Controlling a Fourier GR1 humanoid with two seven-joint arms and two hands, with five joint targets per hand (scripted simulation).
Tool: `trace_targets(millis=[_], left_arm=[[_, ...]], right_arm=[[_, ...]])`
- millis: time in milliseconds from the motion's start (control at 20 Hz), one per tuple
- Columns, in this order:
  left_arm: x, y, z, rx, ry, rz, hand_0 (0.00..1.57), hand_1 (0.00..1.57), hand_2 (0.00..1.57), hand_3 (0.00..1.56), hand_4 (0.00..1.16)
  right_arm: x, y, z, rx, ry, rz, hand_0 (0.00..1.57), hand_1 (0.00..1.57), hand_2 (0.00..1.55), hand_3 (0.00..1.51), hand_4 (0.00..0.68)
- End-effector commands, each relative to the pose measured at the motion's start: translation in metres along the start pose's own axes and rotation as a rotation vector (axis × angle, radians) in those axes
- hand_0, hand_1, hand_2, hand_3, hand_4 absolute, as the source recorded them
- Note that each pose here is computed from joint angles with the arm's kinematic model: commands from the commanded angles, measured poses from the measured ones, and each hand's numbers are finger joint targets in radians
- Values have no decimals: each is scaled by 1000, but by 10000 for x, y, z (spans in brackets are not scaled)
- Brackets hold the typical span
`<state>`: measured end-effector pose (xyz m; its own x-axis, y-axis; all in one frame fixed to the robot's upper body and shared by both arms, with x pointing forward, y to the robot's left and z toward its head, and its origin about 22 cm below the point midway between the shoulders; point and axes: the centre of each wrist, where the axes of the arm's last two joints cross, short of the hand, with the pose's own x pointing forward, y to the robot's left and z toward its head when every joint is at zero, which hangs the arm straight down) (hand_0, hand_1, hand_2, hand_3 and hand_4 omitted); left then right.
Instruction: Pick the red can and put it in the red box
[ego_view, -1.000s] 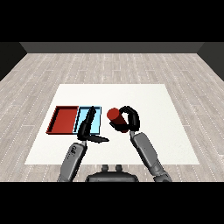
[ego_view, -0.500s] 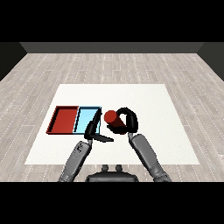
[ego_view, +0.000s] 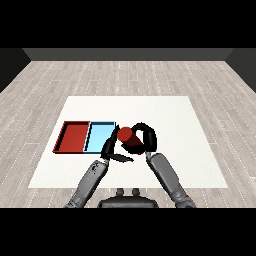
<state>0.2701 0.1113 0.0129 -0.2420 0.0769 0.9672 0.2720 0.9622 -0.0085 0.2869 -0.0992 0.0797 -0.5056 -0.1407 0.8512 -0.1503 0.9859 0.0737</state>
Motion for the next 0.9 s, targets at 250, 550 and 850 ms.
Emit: trace_targets(millis=[250, 550, 850], left_arm=[[-256, -35, 71, -24, 17, 43, 0, 0, 0, 0, 0], [-304, -261, -34, -18, 8, 54, 0, 0, 0, 0, 0], [-140, -317, -95, -46, 27, 94, 0, 0, 0, 0, 0]], right_arm=[[-100, 73, 97, 14, -2, -28, 1473, 1473, 1441, 1386, 676], [101, 225, 211, 28, 3, -102, 1469, 1469, 1432, 1399, 644], [-36, 233, 143, 12, -10, -119, 1515, 1515, 1451, 1419, 652]])
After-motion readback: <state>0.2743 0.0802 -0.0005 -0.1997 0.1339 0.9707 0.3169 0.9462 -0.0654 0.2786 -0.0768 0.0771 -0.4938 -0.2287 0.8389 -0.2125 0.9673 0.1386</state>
